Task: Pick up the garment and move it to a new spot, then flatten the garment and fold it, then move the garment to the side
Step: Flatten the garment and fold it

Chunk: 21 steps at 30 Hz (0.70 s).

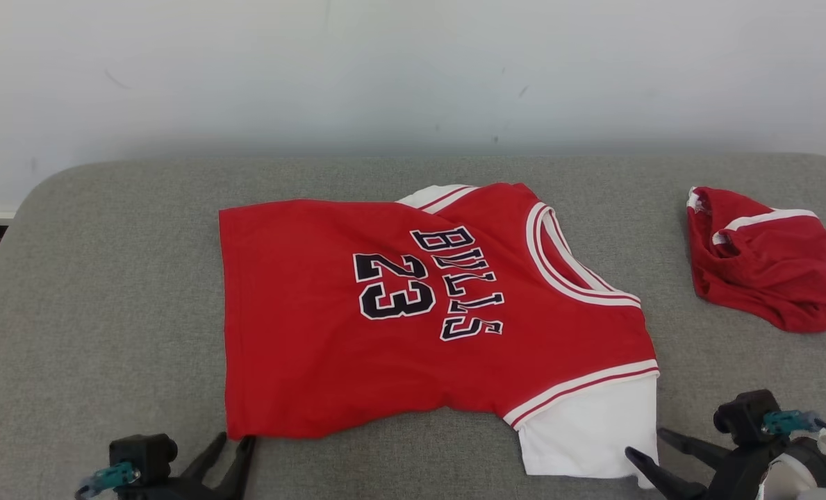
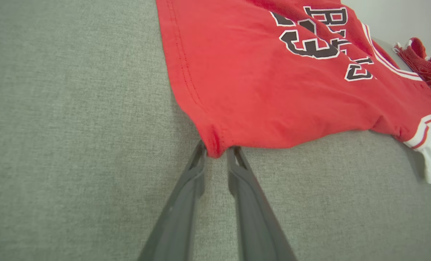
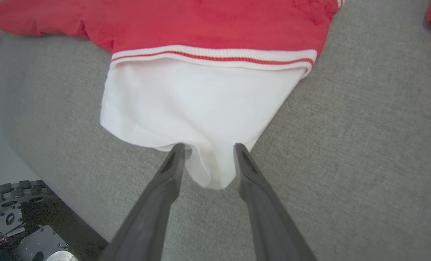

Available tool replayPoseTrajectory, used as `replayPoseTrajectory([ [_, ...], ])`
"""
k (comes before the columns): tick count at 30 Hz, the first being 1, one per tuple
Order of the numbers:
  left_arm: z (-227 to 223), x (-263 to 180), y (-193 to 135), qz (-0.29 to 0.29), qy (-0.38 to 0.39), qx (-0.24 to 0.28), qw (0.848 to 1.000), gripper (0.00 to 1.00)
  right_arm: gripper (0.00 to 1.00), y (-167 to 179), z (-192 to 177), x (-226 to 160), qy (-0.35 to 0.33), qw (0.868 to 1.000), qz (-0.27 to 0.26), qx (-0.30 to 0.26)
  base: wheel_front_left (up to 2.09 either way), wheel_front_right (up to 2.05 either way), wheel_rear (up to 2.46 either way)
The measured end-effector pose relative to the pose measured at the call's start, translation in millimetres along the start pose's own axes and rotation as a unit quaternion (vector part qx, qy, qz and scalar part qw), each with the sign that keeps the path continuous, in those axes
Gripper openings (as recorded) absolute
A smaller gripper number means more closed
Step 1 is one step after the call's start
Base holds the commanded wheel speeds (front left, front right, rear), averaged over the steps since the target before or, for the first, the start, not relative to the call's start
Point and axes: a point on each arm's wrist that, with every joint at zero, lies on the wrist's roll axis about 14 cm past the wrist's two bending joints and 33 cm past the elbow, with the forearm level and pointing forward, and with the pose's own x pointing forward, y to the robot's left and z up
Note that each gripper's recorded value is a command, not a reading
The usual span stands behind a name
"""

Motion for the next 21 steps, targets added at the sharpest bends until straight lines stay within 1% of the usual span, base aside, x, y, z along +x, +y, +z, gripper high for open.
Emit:
replayPoseTrajectory([
  [3, 16.5, -0.4, -0.3, 0.001, -0.029, -0.010, 1.000, 1.00, 1.00, 0.3, 19.9, -1.1, -0.038, 0.999, 0.001, 0.035, 0.00, 0.00, 0.00],
  [6, 31.0, -3.7, -0.3, 0.001, -0.058, -0.023, 0.998, 1.00, 1.00, 3.1, 31.7, -4.2, -0.062, 0.996, 0.008, 0.059, 0.00, 0.00, 0.00],
  [8, 41.7, -5.7, 2.2, 0.006, -0.077, -0.024, 0.997, 1.00, 1.00, 0.1, 34.3, -7.0, -0.067, 0.996, 0.004, 0.058, 0.00, 0.00, 0.00],
  [12, 54.1, -6.1, 5.1, 0.017, -0.099, -0.021, 0.995, 1.00, 1.00, -18.0, 29.7, -9.8, -0.054, 0.997, -0.043, 0.035, 0.00, 0.00, 0.00],
  [16, 54.4, -5.1, 6.9, 0.026, -0.098, -0.004, 0.995, 1.00, 1.00, -22.2, 24.3, -7.5, -0.042, 0.996, -0.063, 0.038, 0.00, 0.00, 0.00],
  [19, 44.6, -2.4, 11.2, 0.032, -0.075, 0.006, 0.997, 1.00, 1.00, -23.8, 15.0, -4.4, -0.021, 0.996, -0.076, 0.037, 0.00, 0.00, 0.00],
  [21, 32.3, -0.2, 12.9, 0.035, -0.048, 0.021, 0.998, 1.00, 1.00, -22.8, 10.1, -2.2, -0.011, 0.996, -0.080, 0.041, 0.00, 0.00, 0.00],
])
